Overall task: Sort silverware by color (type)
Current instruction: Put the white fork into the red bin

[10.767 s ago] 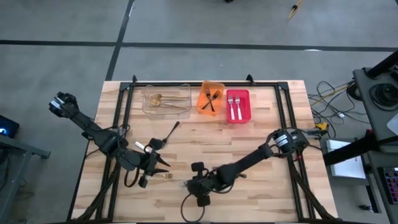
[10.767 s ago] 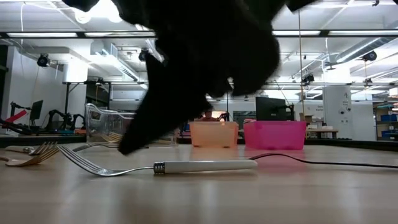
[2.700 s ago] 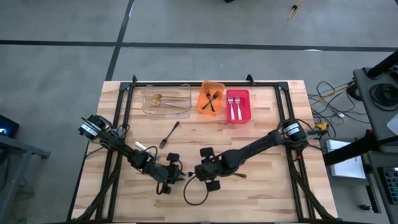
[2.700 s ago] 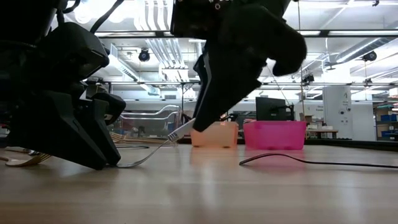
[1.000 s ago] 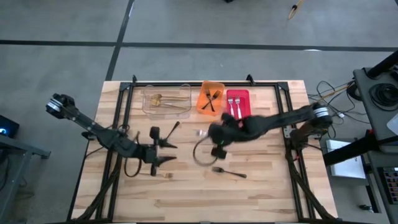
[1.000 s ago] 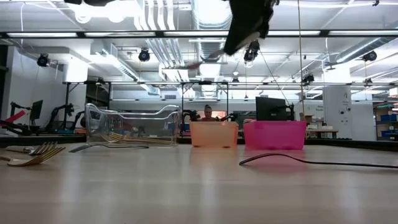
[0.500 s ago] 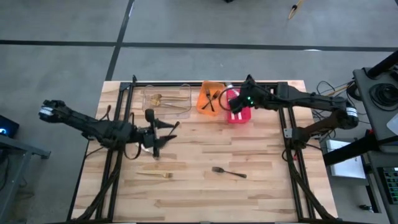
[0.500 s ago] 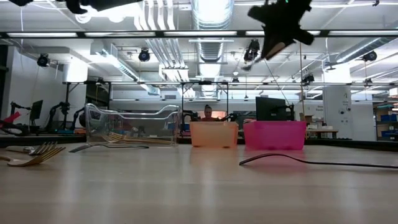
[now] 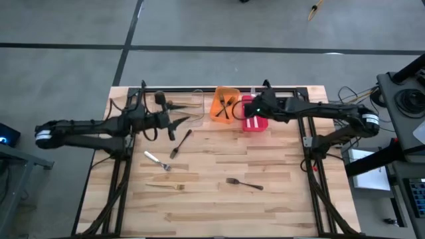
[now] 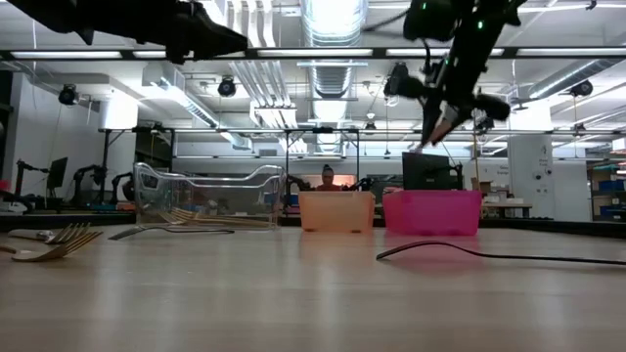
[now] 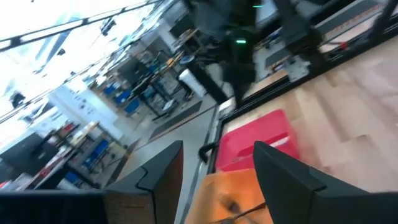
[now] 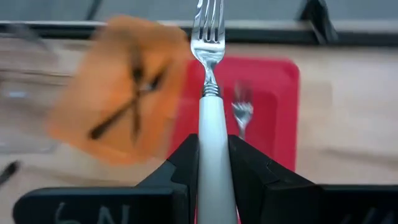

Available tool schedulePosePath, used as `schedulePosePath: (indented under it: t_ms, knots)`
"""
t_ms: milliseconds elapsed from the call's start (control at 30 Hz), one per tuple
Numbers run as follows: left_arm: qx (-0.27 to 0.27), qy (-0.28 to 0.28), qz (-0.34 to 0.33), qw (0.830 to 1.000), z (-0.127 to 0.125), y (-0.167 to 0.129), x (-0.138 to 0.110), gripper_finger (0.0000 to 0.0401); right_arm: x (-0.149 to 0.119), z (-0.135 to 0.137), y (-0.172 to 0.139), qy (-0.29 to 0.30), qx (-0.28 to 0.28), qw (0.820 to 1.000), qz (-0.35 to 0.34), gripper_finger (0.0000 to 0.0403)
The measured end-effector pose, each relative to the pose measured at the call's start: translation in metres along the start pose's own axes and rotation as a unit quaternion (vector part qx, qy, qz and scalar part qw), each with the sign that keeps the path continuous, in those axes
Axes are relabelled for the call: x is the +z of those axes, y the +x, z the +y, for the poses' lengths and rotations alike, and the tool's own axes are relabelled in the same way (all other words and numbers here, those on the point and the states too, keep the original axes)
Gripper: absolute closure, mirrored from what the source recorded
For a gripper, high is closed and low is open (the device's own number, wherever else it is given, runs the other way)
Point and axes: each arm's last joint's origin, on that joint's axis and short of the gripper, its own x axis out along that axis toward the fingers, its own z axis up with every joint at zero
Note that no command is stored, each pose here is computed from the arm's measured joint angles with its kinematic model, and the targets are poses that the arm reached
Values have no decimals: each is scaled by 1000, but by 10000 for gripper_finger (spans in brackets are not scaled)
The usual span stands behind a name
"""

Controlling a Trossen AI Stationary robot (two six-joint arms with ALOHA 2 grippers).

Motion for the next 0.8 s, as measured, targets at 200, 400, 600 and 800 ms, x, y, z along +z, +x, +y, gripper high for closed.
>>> schedulePosePath:
  t_ms: [200,400,600,800]
  knots:
    - [24,-1,15,1000,9,1,-6,224,-29,2,32,38,-54,997,35,345]
    - [25,-1,16,1000,10,1,-7,224,-33,17,50,37,-73,995,51,345]
    - [25,-1,15,1000,10,1,-7,224,-26,30,62,20,-89,994,56,345]
    - [24,-1,16,1000,9,1,-7,224,-23,34,62,16,-110,992,61,345]
